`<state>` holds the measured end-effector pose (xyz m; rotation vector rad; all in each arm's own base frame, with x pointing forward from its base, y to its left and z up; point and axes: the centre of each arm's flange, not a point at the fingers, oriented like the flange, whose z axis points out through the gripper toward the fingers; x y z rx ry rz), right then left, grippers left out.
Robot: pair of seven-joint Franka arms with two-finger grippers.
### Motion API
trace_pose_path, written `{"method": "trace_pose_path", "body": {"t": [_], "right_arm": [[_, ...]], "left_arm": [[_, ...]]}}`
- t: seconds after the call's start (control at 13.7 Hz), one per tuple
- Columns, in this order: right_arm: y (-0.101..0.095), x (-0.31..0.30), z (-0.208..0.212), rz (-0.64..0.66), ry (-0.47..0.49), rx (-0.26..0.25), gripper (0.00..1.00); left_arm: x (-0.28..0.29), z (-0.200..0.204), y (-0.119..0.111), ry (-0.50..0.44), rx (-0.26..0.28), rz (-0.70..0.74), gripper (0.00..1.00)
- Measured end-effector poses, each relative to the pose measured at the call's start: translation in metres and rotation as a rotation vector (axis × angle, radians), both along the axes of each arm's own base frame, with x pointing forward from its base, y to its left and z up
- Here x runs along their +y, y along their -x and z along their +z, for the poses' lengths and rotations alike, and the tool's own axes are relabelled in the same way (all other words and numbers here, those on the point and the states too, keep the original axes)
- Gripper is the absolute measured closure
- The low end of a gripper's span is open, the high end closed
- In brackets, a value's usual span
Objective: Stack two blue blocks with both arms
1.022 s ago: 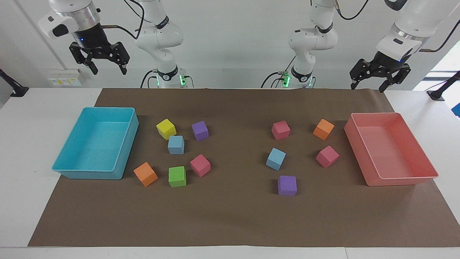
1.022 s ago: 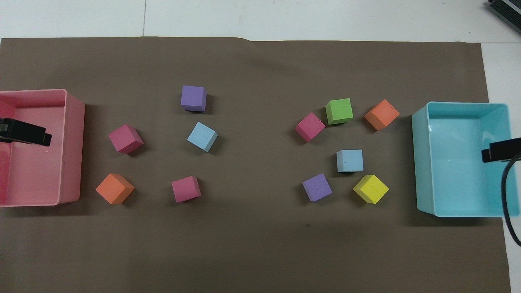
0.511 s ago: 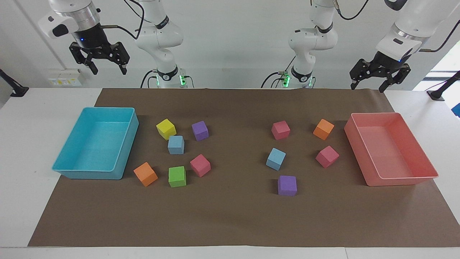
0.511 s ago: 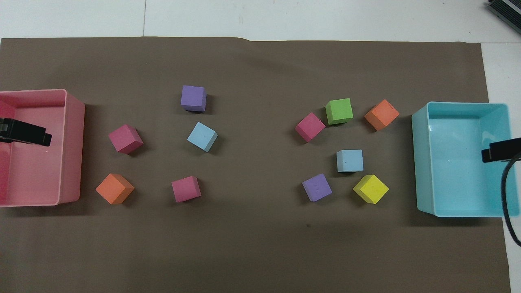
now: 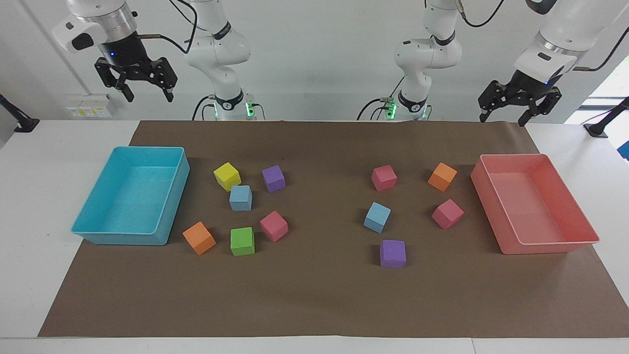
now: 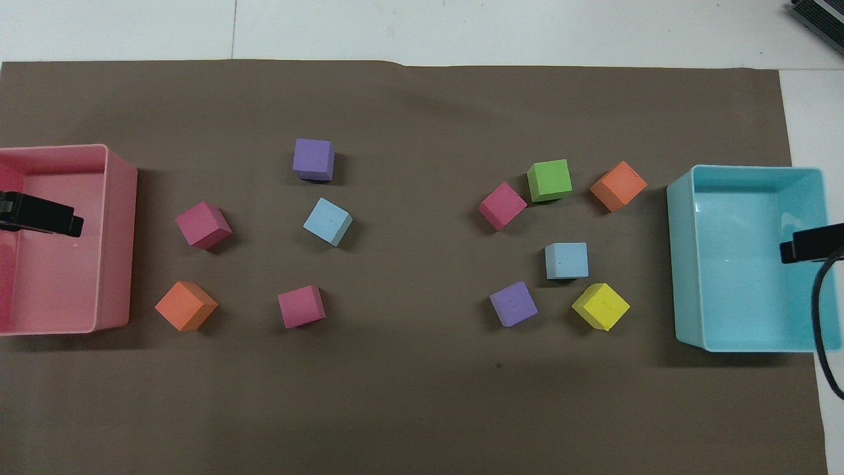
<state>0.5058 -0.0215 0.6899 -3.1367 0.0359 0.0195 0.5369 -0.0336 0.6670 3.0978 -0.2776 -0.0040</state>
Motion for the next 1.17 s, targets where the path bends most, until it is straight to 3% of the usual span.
{"method": "trace_pose_path", "body": {"t": [1.17], "right_arm": [[0.0000,0.0000,0.0000,0.000,0.000,0.000,0.00]], "left_arm": [[-0.0051,-0.0011,0.0017,-0.001,0.013,-0.010,0.00]]}}
